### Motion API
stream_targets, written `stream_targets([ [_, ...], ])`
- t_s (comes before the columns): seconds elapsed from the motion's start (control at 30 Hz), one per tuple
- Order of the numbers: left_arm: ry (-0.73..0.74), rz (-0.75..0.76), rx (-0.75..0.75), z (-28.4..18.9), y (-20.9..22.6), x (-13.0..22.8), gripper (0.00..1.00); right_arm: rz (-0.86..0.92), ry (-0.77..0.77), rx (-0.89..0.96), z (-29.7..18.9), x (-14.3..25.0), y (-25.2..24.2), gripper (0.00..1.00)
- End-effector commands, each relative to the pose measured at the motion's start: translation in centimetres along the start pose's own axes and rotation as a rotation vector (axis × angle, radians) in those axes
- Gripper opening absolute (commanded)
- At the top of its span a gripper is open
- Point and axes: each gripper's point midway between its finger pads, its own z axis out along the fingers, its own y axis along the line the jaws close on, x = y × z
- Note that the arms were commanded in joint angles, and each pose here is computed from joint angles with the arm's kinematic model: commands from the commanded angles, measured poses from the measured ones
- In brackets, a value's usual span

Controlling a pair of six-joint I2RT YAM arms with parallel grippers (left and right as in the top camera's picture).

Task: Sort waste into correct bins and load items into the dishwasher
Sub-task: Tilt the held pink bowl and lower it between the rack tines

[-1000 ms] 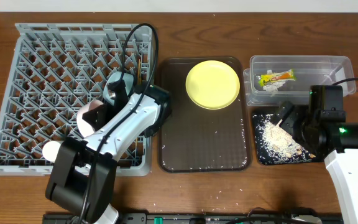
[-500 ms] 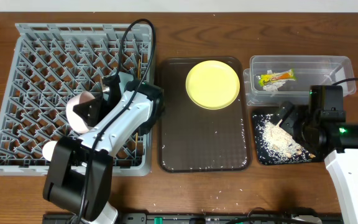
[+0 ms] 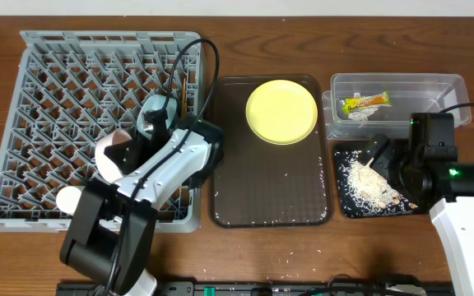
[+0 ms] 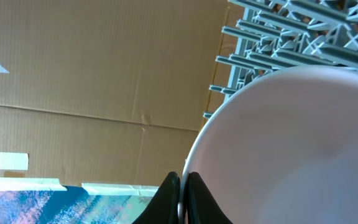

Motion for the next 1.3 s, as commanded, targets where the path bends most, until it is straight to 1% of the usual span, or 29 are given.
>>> stream_targets([
  [0.0,-0.018,0.010,0.014,-0.9,-0.4,0.1,0.08,0.013,-0.008,0.009,0.0,-0.2,-0.2,0.99],
  [0.43,-0.042,0.002,0.014,-1.2,-0.5,-0.2,0.08,0.013,-0.008,0.009,0.0,-0.2,-0.2,0.99],
  [0.53,-0.044,-0.047,0.016,-1.4,-0.2,-0.4,0.08,0.013,-0.008,0.009,0.0,-0.2,-0.2,0.99],
  [0.6,-0.058,-0.099,0.009,-1.5,0.8,-0.8,0.08,0.013,-0.008,0.009,0.0,-0.2,-0.2,0.99],
  [0.67,-0.114,-0.142,-0.010,-1.7,2.2,-1.7,0.08,0.013,-0.008,0.009,0.0,-0.2,-0.2,0.99],
  [0.8,-0.299,-0.209,-0.094,-2.4,5.4,-4.3,0.08,0.013,-0.008,0.009,0.0,-0.2,-0.2,0.99],
  [0.87,-0.336,-0.208,-0.116,-2.6,5.8,-4.8,0.08,0.013,-0.008,0.009,0.0,-0.2,-0.2,0.99],
  [1.03,-0.285,-0.276,-0.133,-1.0,5.9,-4.5,0.08,0.013,-0.008,0.009,0.0,-0.2,-0.2,0.99],
  [1.2,-0.129,-0.396,-0.167,2.9,6.1,-2.8,0.08,0.013,-0.008,0.009,0.0,-0.2,-0.2,0.99],
  [1.27,-0.080,-0.395,-0.169,3.8,5.7,-2.6,0.08,0.013,-0.008,0.009,0.0,-0.2,-0.2,0.99],
])
